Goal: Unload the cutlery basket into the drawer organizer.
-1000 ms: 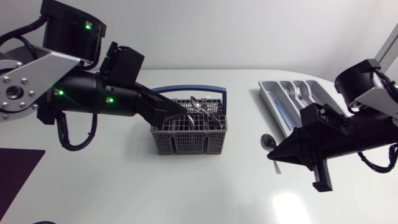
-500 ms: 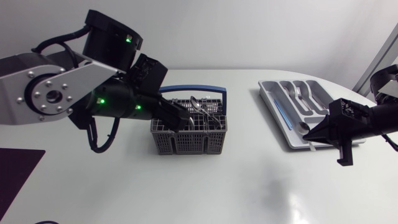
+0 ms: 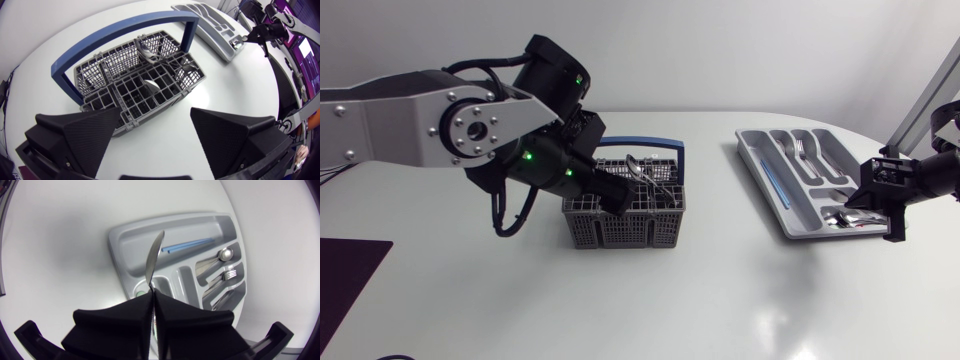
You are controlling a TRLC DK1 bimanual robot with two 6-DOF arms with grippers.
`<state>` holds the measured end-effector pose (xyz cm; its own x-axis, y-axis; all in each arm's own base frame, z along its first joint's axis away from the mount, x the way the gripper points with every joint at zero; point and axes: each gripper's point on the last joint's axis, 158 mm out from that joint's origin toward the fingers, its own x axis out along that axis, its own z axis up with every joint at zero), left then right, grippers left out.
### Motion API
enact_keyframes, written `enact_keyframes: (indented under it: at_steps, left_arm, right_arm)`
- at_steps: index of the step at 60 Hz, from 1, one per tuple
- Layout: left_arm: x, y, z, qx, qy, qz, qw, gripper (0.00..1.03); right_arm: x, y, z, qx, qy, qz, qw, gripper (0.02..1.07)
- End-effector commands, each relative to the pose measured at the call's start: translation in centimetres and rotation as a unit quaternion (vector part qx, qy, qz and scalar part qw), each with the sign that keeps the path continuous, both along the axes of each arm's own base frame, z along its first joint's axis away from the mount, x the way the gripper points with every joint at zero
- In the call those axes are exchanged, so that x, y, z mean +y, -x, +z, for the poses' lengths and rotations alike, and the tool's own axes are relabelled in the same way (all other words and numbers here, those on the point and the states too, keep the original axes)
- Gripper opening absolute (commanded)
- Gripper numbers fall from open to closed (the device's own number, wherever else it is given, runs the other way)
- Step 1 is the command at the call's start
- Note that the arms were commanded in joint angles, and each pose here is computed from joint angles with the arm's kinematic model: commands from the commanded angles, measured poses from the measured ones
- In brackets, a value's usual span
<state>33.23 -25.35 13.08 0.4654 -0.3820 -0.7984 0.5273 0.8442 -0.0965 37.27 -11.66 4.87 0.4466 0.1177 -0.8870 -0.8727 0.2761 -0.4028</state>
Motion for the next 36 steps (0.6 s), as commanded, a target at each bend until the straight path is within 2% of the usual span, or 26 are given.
enact_keyframes:
  at_steps: [1,17,27,34,36]
  left_arm:
    - [-0.7,-1.0,1.6,-0.006,0.025,0.028,0.999,1.0]
    - [-1.1,-2.4,2.5,-0.028,0.069,0.058,0.996,1.0]
    - [-1.5,-2.1,2.0,-0.024,0.075,0.082,0.993,1.0]
    - [-1.8,-1.8,1.7,-0.01,0.096,0.106,0.99,0.99]
    - [-1.7,-1.8,1.6,0.003,0.112,0.13,0.985,1.0]
  right_arm:
    - [-1.4,-0.6,-0.8,0.004,0.02,0.017,1.0,0.08]
    - [-6.1,-2.2,-3.1,0.014,0.102,0.014,0.995,0.08]
    - [-7.7,-2.3,-4.9,0.03,0.14,0.012,0.99,0.1]
    - [-8.0,-1.6,-5.9,0.049,0.151,0.012,0.987,0.2]
    - [-8.0,-1.4,-6.1,0.052,0.152,0.013,0.987,0.23]
